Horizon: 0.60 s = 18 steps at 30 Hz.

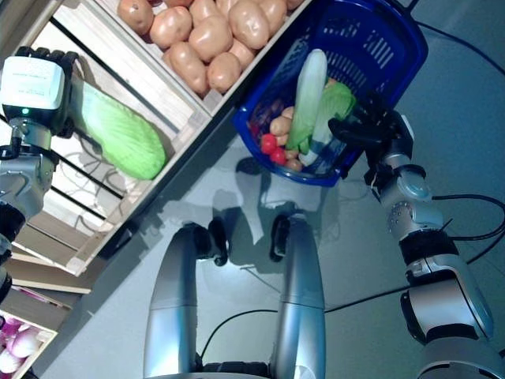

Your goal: Put vegetables into the basket

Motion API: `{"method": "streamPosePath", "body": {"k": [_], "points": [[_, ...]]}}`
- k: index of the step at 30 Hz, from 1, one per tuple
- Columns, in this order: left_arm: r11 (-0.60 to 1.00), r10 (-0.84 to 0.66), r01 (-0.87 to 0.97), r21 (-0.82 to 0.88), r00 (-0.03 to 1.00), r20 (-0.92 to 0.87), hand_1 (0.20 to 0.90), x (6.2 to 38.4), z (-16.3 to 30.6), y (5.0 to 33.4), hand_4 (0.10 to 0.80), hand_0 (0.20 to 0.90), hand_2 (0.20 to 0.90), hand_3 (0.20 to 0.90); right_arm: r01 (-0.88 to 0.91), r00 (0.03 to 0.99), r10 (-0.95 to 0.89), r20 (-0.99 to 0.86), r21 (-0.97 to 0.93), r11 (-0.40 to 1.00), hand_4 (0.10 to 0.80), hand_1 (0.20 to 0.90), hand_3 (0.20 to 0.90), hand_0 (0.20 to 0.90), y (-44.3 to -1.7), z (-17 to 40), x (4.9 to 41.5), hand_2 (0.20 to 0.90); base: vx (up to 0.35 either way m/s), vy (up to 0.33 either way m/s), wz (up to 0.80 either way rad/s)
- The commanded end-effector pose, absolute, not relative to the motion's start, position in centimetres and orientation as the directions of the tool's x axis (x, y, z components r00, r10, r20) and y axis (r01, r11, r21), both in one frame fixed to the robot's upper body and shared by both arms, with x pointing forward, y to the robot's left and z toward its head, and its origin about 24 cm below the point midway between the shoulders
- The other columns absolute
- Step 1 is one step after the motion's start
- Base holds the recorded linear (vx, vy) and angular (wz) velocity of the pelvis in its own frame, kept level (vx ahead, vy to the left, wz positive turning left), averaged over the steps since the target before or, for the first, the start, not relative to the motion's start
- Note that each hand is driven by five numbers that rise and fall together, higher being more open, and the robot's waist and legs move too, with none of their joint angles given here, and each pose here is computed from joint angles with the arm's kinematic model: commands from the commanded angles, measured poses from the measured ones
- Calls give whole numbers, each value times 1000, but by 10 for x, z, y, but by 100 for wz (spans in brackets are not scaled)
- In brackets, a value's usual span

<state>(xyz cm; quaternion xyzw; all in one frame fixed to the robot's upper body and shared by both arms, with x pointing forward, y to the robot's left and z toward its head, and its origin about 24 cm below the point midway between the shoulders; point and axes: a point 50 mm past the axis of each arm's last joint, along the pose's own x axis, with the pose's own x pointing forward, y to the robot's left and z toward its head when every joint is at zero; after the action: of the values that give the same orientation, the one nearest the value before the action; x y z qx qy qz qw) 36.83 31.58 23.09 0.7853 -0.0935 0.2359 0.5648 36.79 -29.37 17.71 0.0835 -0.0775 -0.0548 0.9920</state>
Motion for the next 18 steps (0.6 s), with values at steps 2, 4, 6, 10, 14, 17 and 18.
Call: {"method": "streamPosePath", "body": {"k": [2, 4, 6, 10, 14, 17, 18], "points": [[-390, 329, -288, 874, 843, 425, 900, 352, 258, 363, 800, 900, 900, 900, 38, 897, -122, 425, 201, 979, 800, 900, 900, 900, -307, 246, 357, 900, 0, 0, 0], [-375, 315, -270, 887, 863, 396, 900, 355, 260, 358, 800, 900, 900, 900, 38, 897, -122, 424, 202, 979, 800, 900, 900, 900, -306, 247, 357, 900, 0, 0, 0], [-364, 308, -277, 889, 865, 395, 749, 356, 261, 356, 700, 749, 749, 749, 38, 896, -124, 426, 205, 978, 800, 900, 900, 900, -305, 249, 357, 900, 0, 0, 0], [-323, 278, -316, 892, 869, 409, 300, 358, 269, 351, 400, 300, 300, 300, 52, 888, -143, 436, 213, 976, 800, 900, 900, 900, -307, 253, 358, 900, 0, 0, 0], [-335, 262, -316, 887, 873, 410, 300, 356, 273, 353, 400, 300, 300, 300, 61, 881, -157, 447, 220, 974, 800, 900, 900, 900, -312, 254, 356, 900, 0, 0, 0], [-340, 259, -314, 886, 875, 410, 300, 354, 271, 356, 400, 300, 300, 300, 70, 875, -168, 455, 225, 972, 800, 900, 900, 900, -314, 255, 355, 900, 0, 0, 0], [-342, 258, -312, 886, 876, 408, 300, 353, 269, 357, 400, 300, 300, 300, 73, 873, -172, 456, 226, 971, 800, 900, 900, 900, -315, 255, 354, 900, -21, -2, -4]]}}
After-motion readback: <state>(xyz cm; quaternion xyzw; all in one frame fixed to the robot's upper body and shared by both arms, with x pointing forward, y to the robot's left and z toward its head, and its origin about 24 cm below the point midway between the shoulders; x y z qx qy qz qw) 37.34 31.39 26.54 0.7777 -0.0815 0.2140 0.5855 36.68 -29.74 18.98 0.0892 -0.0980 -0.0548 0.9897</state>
